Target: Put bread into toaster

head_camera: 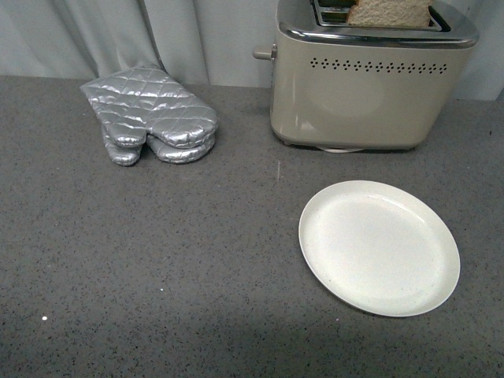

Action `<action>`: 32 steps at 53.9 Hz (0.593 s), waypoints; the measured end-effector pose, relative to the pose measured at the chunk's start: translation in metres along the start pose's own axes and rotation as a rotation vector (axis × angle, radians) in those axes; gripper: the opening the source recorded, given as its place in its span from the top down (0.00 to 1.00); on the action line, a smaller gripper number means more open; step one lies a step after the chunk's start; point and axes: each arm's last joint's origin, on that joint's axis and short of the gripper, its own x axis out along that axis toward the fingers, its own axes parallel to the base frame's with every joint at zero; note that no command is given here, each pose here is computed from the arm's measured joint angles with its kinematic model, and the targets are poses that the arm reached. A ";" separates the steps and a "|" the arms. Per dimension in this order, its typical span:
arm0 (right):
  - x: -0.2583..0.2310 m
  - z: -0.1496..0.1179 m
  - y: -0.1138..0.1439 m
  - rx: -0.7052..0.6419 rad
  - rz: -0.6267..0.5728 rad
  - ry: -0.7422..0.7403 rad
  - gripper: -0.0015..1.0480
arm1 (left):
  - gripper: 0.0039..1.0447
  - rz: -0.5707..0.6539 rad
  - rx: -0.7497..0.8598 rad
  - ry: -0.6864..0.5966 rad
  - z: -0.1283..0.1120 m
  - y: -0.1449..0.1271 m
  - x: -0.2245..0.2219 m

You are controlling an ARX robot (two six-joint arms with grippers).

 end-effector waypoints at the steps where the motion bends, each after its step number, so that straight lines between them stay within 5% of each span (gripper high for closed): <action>1: -0.002 0.001 0.000 -0.019 0.009 -0.013 0.25 | 0.06 0.000 0.000 0.000 0.000 0.000 0.000; 6: -0.027 0.007 -0.011 -0.267 0.075 -0.149 0.08 | 0.06 0.000 0.000 0.000 0.000 0.000 0.000; 18: -0.071 -0.005 -0.085 -0.867 0.048 -0.272 0.09 | 0.06 0.000 0.000 0.000 0.000 0.000 0.000; 28: -0.102 -0.006 -0.125 -0.995 -0.038 -0.282 0.09 | 0.06 0.000 0.000 0.000 0.000 0.000 0.000; 32: -0.113 -0.004 -0.137 -0.947 0.103 -0.300 0.17 | 0.06 0.000 0.000 0.000 0.000 0.000 0.000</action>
